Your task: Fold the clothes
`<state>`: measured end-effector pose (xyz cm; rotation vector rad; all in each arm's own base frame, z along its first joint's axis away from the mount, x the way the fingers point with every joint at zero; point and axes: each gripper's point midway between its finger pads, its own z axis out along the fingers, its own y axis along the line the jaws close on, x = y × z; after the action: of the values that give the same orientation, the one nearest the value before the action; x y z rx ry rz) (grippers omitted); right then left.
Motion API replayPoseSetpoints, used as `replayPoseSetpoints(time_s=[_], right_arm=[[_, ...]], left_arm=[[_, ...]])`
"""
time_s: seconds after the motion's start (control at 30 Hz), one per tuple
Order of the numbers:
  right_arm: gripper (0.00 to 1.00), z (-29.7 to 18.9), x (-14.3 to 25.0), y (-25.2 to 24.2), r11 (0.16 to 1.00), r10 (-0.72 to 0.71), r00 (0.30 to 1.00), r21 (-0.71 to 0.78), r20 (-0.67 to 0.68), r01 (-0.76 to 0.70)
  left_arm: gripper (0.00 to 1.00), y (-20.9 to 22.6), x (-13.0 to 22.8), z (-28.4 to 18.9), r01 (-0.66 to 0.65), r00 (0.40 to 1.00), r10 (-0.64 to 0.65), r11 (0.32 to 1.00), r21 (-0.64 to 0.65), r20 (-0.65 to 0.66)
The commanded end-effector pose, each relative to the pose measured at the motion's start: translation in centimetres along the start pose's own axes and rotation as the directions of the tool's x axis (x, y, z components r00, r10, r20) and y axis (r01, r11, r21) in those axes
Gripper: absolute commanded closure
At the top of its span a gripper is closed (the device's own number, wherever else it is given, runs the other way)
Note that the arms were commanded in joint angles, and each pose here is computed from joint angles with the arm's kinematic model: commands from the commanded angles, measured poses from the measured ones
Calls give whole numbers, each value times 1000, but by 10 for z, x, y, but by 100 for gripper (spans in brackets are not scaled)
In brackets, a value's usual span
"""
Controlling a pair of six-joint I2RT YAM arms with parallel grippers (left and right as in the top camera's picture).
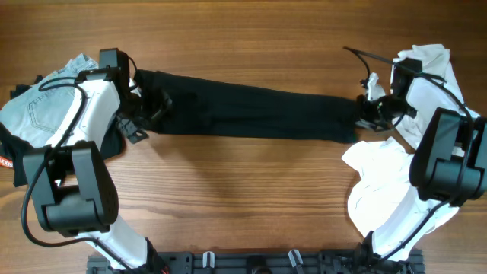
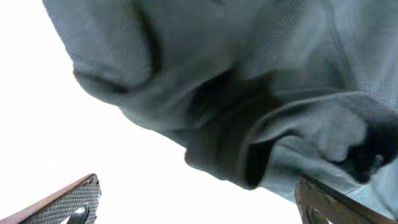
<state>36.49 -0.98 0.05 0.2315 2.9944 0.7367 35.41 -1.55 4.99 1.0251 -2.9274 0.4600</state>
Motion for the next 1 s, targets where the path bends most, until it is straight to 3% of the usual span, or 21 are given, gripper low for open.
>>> replayPoseSetpoints(time_s=[0.0, 0.07, 0.13, 0.47, 0.8, 0.87, 0.9, 0.93, 0.97], right_arm=[[96, -47, -34, -53, 943, 165, 979, 274, 116, -191], [96, -88, -55, -24, 952, 108, 981, 269, 161, -149], [96, -90, -57, -2, 958, 36, 989, 276, 142, -74], [93, -20, -36, 124, 949, -163, 986, 280, 42, 145], [83, 8, -18, 167, 936, -254, 967, 253, 9, 243], [68, 9, -17, 170, 937, -259, 966, 245, 8, 249], [37, 12, -12, 180, 948, -265, 964, 181, -6, 262], [27, 14, -7, 193, 942, -319, 947, 99, -23, 320], [25, 14, 3, 214, 894, -447, 894, -42, -34, 445]], left_arm=[[0, 1, 11, -6, -44, 998, 44, 999, -6, -34], [0, 3, 12, -6, -63, 997, 63, 998, -10, -41], [0, 2, 12, -6, -64, 997, 63, 998, -8, -38], [0, 2, 12, -5, -64, 997, 64, 998, -9, -39], [0, 3, 12, -5, -90, 995, 90, 996, -8, -40], [0, 3, 12, -5, -90, 995, 90, 996, -8, -40], [0, 3, 12, -5, -90, 995, 90, 996, -8, -40], [0, 3, 12, -5, -90, 995, 90, 996, -8, -39], [0, 2, 11, -5, -91, 995, 91, 996, -7, -37]])
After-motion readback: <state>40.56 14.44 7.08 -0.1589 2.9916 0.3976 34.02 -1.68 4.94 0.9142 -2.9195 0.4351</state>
